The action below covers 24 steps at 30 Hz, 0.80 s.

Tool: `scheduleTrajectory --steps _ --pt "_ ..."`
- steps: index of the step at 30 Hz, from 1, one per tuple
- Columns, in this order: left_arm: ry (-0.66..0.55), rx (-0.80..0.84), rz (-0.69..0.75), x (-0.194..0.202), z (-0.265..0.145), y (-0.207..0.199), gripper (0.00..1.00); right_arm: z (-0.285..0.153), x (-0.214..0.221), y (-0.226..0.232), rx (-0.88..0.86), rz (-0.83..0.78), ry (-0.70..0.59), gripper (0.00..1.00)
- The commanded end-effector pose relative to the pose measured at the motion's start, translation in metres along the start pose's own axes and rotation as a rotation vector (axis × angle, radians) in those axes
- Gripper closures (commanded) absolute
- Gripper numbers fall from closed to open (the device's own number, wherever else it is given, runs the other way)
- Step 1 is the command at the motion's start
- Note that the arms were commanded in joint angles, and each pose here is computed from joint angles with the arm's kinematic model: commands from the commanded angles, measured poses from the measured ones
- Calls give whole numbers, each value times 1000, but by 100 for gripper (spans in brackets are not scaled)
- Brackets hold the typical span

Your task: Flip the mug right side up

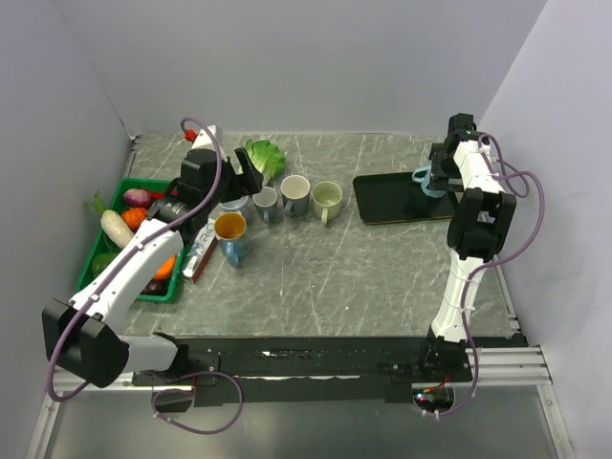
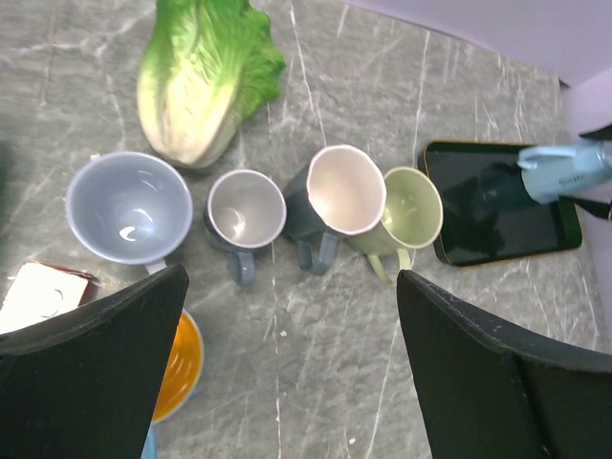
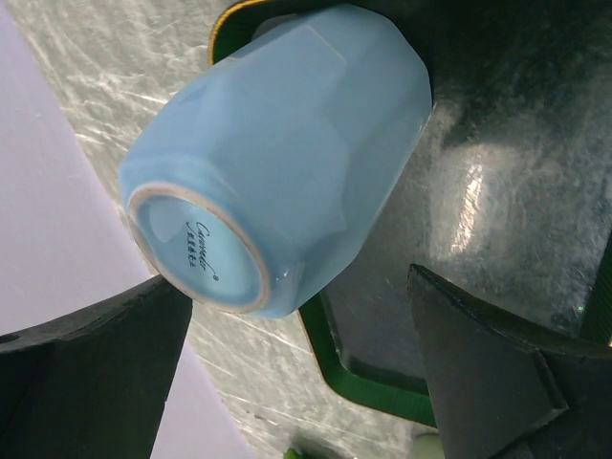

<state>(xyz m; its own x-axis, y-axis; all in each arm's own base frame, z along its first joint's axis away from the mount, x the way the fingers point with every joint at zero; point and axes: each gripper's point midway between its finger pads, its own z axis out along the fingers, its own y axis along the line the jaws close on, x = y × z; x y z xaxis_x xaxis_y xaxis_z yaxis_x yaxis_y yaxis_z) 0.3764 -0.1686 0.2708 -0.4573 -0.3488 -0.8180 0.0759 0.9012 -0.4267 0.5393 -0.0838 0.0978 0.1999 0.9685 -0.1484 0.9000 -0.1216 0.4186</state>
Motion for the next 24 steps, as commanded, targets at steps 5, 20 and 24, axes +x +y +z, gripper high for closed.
scheduleTrajectory --steps 5,20,24 --pt "-82 15 -34 -23 -9 2 4 -11 -28 -48 205 30 -109 2" --pt "-81 8 -54 -18 -11 10 4 -42 -43 -55 233 -116 -266 2" --pt "-81 -5 -55 -16 -12 14 4 -38 -37 -47 229 -143 -277 2"
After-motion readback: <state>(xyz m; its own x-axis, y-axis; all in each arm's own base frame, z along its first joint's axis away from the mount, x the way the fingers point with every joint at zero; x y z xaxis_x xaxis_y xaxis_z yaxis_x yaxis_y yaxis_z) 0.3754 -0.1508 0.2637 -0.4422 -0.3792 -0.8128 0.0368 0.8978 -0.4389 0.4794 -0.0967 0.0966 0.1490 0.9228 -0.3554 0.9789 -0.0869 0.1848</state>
